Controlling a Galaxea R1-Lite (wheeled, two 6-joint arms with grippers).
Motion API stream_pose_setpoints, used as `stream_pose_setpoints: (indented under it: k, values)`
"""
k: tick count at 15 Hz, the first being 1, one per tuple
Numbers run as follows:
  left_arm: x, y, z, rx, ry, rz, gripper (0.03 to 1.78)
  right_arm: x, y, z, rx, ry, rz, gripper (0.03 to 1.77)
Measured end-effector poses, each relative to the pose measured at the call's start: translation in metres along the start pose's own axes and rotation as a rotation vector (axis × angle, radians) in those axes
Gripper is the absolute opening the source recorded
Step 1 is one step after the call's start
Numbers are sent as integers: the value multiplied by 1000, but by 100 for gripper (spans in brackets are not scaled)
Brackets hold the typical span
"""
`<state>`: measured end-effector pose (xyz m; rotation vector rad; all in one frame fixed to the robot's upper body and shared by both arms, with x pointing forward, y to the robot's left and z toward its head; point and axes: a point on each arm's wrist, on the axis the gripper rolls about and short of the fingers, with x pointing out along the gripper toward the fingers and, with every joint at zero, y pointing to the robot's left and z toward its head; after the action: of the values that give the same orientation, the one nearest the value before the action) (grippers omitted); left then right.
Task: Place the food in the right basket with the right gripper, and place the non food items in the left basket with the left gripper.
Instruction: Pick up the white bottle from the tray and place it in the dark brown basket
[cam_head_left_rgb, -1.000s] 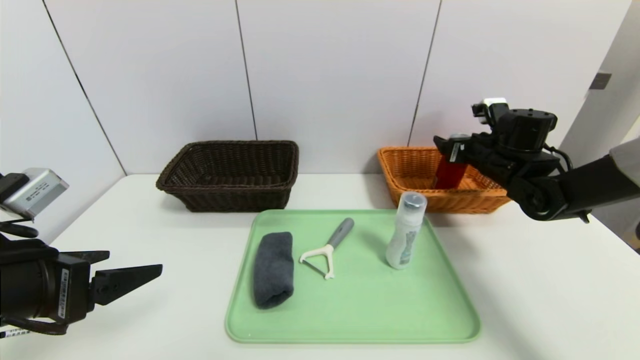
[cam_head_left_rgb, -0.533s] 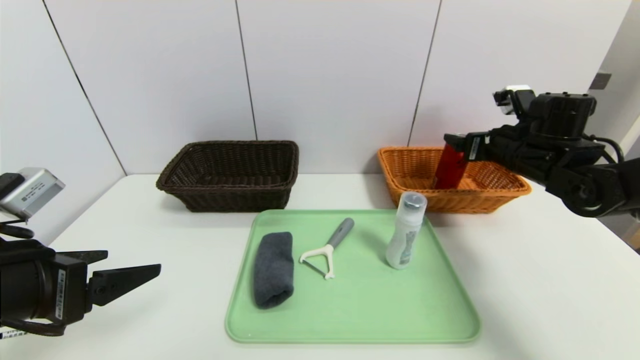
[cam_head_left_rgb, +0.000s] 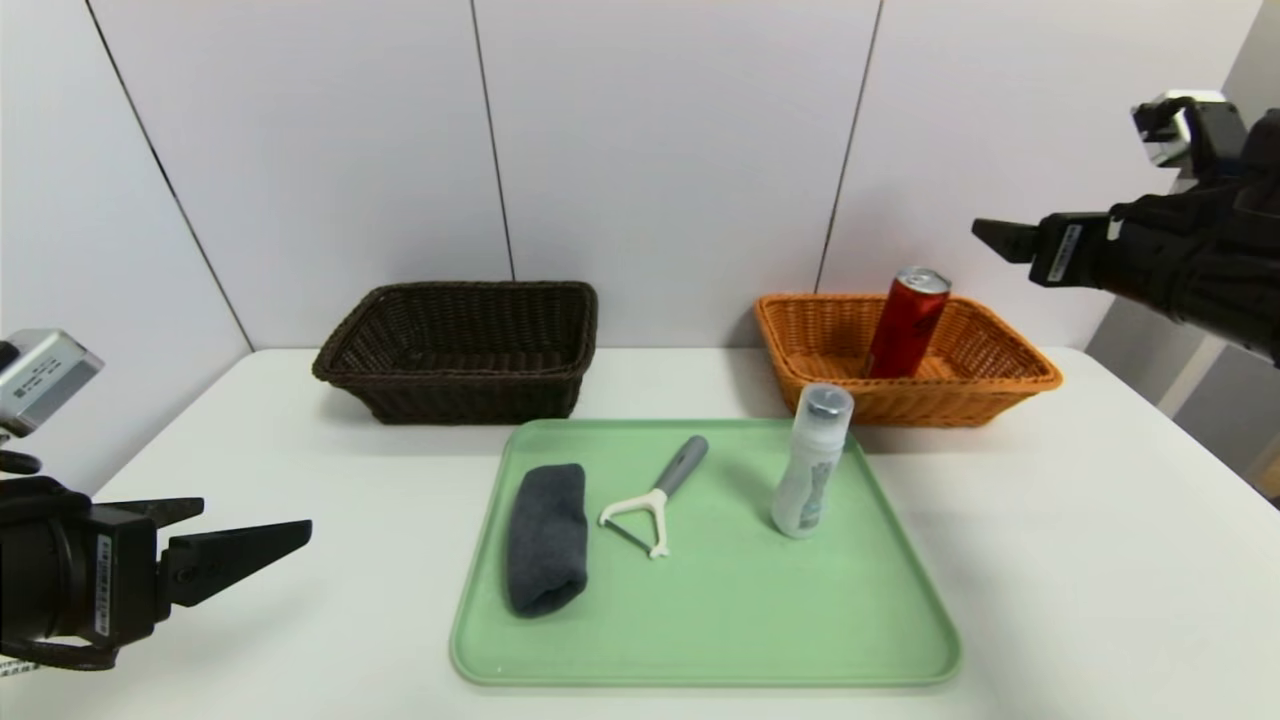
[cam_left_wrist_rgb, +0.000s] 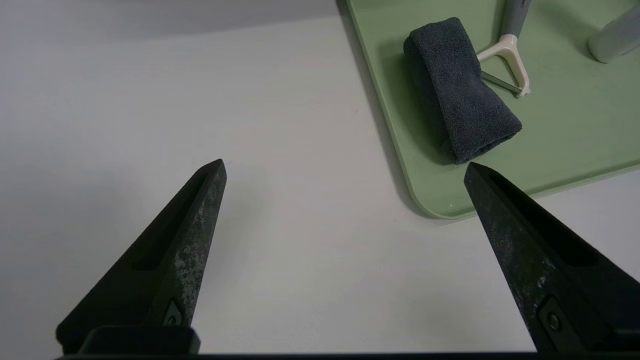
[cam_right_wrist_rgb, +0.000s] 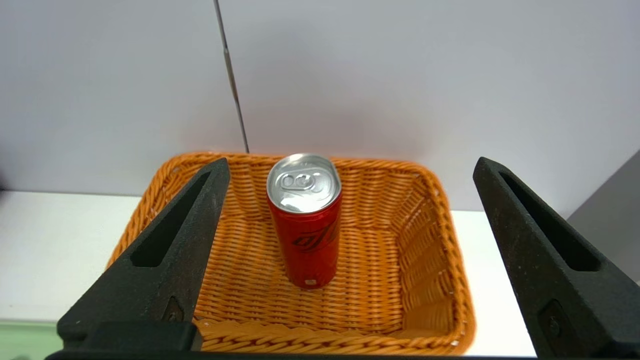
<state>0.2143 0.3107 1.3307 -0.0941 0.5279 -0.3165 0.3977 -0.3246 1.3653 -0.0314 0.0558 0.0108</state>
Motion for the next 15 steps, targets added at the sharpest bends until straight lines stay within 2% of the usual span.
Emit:
stream_pose_setpoints:
  k: [9,15]
  values:
    - [-4,-1,8,4,-78,-9,169,-76,-9,32,0,58,-15,169]
    - [-5,-2,9,21,-84,-22,169,-134,-8,23,-4,173,-5,169]
